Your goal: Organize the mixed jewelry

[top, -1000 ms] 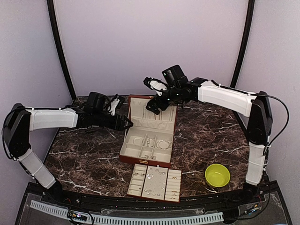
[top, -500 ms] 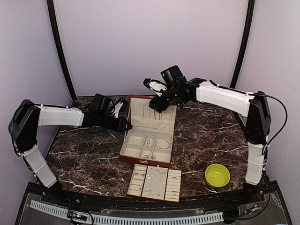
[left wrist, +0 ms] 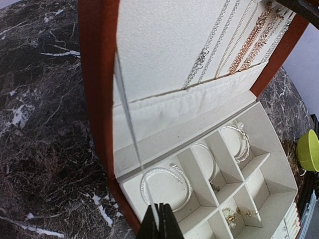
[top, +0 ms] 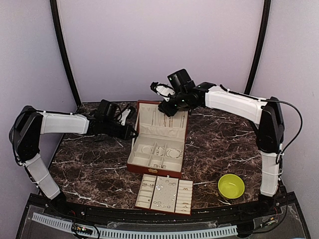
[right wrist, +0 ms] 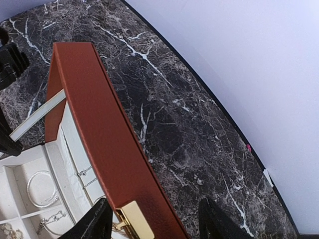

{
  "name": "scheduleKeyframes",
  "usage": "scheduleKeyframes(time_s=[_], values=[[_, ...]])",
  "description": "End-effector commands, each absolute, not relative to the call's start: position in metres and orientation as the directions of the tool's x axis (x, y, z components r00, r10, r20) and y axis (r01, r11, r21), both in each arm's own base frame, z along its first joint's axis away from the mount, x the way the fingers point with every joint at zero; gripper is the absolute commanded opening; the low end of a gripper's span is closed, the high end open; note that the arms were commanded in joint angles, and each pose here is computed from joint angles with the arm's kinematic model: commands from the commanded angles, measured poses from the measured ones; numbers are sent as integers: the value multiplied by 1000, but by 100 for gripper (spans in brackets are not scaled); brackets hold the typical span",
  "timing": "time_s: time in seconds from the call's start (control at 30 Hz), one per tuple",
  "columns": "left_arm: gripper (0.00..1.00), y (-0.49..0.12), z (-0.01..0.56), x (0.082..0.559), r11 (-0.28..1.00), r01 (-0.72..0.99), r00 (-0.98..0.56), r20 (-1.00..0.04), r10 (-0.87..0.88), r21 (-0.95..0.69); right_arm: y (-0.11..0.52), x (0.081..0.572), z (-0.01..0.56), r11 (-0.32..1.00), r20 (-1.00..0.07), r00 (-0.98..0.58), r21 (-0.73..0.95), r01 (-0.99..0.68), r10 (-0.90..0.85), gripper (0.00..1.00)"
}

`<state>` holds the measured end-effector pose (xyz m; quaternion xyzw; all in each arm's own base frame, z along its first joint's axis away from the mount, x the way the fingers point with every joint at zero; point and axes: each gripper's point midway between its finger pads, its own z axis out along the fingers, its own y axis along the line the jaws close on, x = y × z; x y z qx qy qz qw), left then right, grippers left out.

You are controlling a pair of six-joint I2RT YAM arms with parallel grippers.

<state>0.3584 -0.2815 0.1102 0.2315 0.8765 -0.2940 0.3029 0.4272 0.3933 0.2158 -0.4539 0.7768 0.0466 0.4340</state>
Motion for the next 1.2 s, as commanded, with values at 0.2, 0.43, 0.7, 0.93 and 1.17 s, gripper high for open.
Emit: scheduleKeyframes(time_s=[0.2,0.43,0.7,0.93,1.17], values=[[0,-281,117,358,715,597,-699,-673,242,-364,391,442,208,636,-712,-240,-358,-683,-660,50],[0,-282,118,357,709,604,-695,-676,244,-365,390,441,202,636,-702,-250,-361,-682,-667,45],[0,-282,122,357,707,610,-687,-685,244,-359,386,430,225,622,-725,-219,-349,-700,-653,54],[0,-281,124,357,707,612,-682,-689,245,-355,386,424,241,600,-735,-187,-348,-721,-652,66],[0,-281,126,357,706,614,-680,-691,245,-354,386,418,256,598,-753,-179,-329,-731,-633,70]])
